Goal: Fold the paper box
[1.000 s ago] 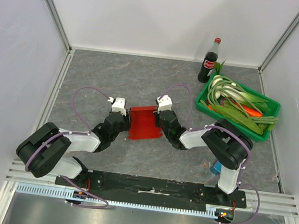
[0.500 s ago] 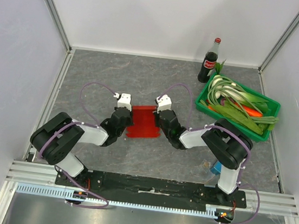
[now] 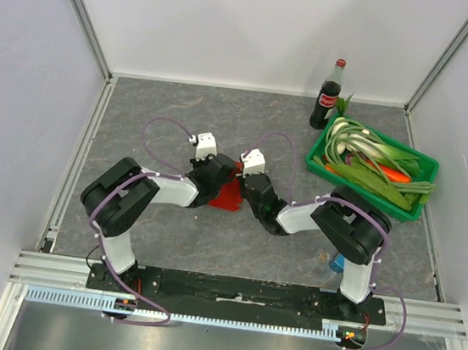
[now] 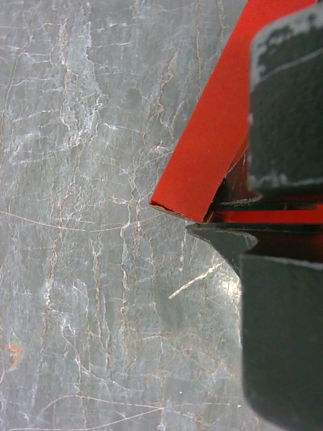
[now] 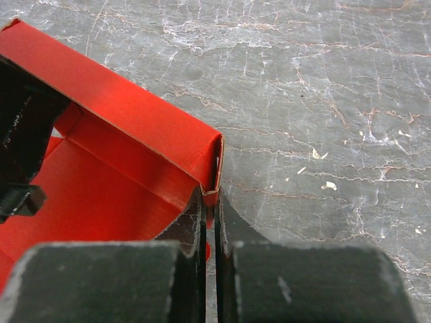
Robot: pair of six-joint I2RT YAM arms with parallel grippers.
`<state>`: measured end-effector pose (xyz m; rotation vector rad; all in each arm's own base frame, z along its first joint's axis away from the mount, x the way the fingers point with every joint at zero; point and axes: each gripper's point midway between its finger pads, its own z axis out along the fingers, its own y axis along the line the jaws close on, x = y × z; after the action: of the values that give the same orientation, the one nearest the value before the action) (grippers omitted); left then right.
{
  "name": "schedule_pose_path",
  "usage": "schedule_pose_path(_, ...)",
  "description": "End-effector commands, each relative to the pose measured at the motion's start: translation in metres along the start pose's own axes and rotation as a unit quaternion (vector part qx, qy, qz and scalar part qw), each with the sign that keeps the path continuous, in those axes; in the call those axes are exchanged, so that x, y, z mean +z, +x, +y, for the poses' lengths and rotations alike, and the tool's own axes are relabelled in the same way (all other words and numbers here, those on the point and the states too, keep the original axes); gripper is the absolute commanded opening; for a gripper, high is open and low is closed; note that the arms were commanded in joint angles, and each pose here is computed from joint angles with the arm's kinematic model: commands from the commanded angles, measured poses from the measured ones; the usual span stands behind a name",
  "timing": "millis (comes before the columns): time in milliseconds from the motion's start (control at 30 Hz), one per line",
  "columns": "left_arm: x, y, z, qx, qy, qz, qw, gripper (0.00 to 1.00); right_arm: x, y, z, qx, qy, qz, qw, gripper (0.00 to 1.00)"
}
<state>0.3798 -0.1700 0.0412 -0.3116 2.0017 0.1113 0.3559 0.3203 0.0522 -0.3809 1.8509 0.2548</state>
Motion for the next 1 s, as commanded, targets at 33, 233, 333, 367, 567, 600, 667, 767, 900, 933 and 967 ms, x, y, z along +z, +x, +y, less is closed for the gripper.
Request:
schedule_pose_path(33,0.005,0.034,0.026,-0.020,-0.086,0.023,0.996,0.02,-0.004,-0.011,0.018,0.024,-0.022,-0.032,0.999,0.00)
schedule_pose_path(233,-0.001,0.036,0.018,-0.001,-0.024,0.018,1.000,0.02,0.000,-0.010,0.014,0.023,-0.005,-0.025,0.999,0.00)
schedule_pose_path(333,-0.010,0.031,0.014,-0.001,0.021,0.012,1.000,0.16,0.002,-0.009,0.013,0.018,0.000,-0.018,1.000,0.00)
schedule_pose_path(367,-0.015,0.025,0.009,-0.010,0.043,0.011,0.999,0.24,0.003,-0.009,0.011,0.017,0.002,-0.018,1.000,0.00)
schedule_pose_path(567,-0.034,0.017,0.004,-0.015,0.124,0.009,0.992,0.50,0.007,-0.007,-0.005,0.016,0.007,-0.001,1.000,0.00)
schedule_pose_path(600,-0.039,0.009,0.003,-0.016,0.139,0.000,0.990,0.54,0.008,-0.005,-0.007,0.013,0.007,0.005,1.000,0.00)
schedule_pose_path(667,-0.050,0.011,-0.001,-0.021,0.177,0.004,0.984,0.60,0.009,-0.005,-0.011,0.009,0.004,0.008,1.000,0.00)
schedule_pose_path(767,-0.067,0.006,-0.002,-0.031,0.216,0.002,0.976,0.68,0.010,-0.006,-0.015,0.010,0.003,0.010,1.000,0.00)
schedule_pose_path(900,-0.081,0.001,0.008,-0.057,0.229,0.006,0.972,0.68,0.010,-0.006,-0.016,0.005,0.000,0.012,1.000,0.00)
schedule_pose_path(933,-0.085,-0.001,0.014,-0.061,0.227,0.008,0.972,0.68,0.010,-0.006,-0.017,0.002,-0.001,0.012,1.000,0.00)
schedule_pose_path(967,-0.083,-0.003,0.019,-0.067,0.220,0.009,0.973,0.67,0.010,-0.005,-0.016,0.001,-0.004,0.013,1.000,0.00)
